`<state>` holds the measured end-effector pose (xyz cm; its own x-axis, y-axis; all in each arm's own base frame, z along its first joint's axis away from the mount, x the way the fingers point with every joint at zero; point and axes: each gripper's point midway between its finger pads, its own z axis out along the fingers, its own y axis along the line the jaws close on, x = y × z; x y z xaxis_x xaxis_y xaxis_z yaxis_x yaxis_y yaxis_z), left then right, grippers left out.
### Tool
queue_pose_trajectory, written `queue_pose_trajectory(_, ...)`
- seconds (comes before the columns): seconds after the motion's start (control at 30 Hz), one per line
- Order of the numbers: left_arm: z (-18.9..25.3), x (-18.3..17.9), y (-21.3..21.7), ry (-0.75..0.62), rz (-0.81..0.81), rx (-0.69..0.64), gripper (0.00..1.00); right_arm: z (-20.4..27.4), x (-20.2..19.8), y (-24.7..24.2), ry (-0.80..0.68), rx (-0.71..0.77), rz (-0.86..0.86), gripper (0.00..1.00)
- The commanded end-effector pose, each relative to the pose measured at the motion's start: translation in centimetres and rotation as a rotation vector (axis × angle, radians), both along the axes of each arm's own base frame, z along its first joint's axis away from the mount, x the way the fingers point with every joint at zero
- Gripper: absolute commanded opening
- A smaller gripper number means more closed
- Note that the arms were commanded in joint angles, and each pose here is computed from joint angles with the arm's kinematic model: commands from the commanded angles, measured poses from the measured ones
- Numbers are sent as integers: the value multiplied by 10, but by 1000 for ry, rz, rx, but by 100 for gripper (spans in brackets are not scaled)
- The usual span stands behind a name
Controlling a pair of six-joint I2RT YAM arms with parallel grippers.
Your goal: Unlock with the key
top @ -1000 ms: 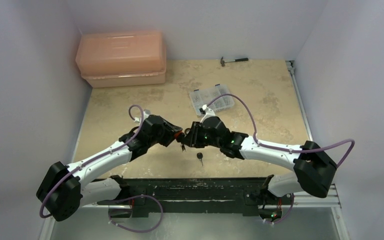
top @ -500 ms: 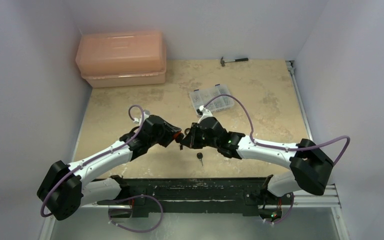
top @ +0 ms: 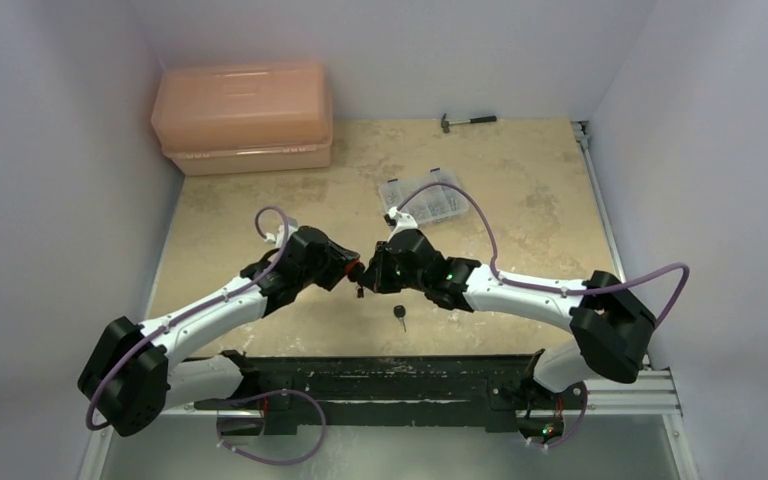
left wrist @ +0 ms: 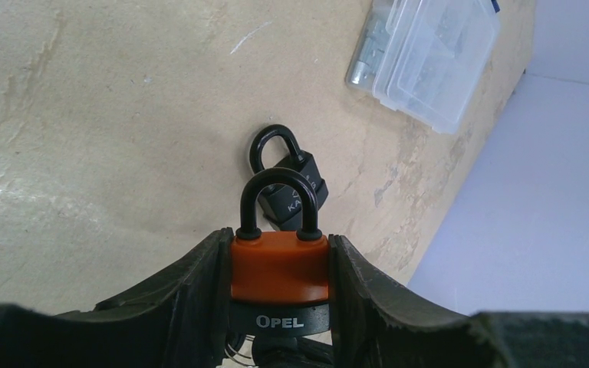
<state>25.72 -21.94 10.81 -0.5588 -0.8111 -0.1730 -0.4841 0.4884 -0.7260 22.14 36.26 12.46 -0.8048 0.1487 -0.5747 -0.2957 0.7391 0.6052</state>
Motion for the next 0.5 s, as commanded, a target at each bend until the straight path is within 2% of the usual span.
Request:
queue_pose_trajectory(0.0,53,-17,-57,-7,-218,-201,0,37,45,-7,-200,-31,-123,0)
queue_pose_trajectory(0.3,59,-16,-60,12,-230,-186,0,46,46,-6,-256,-99,-121,0)
queue_pose_trajectory(0.47,59,-15,-58,-11,-217,-198,0,50,33,7,-185,45,-88,0)
